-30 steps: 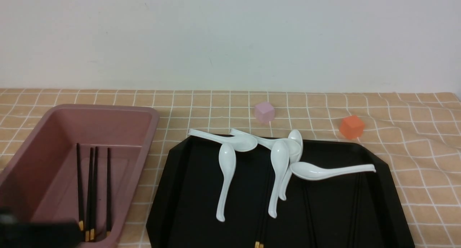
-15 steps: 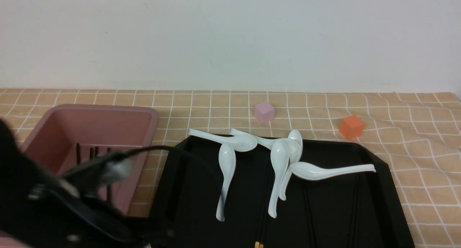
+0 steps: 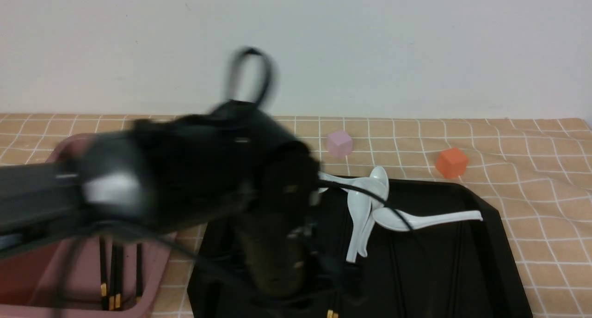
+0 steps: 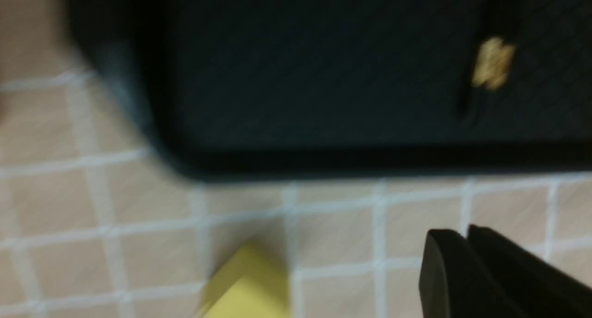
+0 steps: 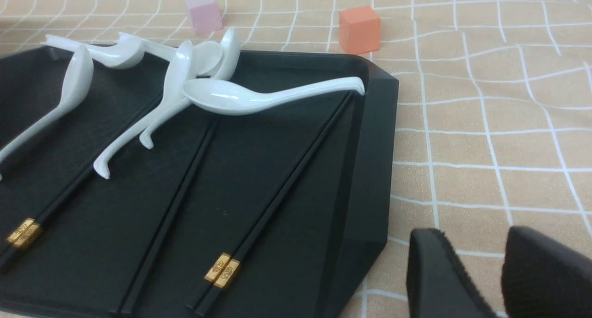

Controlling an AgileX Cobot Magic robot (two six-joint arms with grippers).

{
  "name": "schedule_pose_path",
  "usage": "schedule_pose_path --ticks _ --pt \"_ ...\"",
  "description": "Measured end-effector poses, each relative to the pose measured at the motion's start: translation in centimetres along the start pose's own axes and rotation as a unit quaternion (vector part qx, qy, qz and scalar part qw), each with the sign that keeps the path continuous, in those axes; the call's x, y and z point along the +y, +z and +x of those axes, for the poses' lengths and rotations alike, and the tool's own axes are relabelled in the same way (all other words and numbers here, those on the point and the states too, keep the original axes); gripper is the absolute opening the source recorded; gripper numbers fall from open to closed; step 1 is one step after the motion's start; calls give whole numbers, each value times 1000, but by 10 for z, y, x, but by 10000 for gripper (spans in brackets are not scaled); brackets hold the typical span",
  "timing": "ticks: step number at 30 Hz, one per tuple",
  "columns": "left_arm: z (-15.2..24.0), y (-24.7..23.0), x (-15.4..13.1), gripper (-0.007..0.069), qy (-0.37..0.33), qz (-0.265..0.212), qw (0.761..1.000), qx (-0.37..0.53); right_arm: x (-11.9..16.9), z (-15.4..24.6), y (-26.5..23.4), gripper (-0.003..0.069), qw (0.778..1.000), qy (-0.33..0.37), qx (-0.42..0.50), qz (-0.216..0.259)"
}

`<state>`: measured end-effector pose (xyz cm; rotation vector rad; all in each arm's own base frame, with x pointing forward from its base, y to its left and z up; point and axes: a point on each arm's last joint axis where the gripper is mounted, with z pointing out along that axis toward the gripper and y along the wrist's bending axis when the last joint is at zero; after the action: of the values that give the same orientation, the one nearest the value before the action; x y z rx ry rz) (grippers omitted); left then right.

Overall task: On brown tablecloth take chopsticks from black tray and put them in box.
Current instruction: 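Reach over to the black tray and grasp a pair of chopsticks with the left gripper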

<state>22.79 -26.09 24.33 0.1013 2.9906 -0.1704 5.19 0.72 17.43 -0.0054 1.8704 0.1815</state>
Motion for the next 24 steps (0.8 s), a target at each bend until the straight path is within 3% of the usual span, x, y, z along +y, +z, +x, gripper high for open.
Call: schedule_pose_path --ticks 10,24 --pt "-39 56 -42 328 53 -28 998 22 0 0 0 240 1000 0 0 0" --pt "-46 102 -46 347 100 -51 993 24 0 0 0 240 1000 0 0 0"
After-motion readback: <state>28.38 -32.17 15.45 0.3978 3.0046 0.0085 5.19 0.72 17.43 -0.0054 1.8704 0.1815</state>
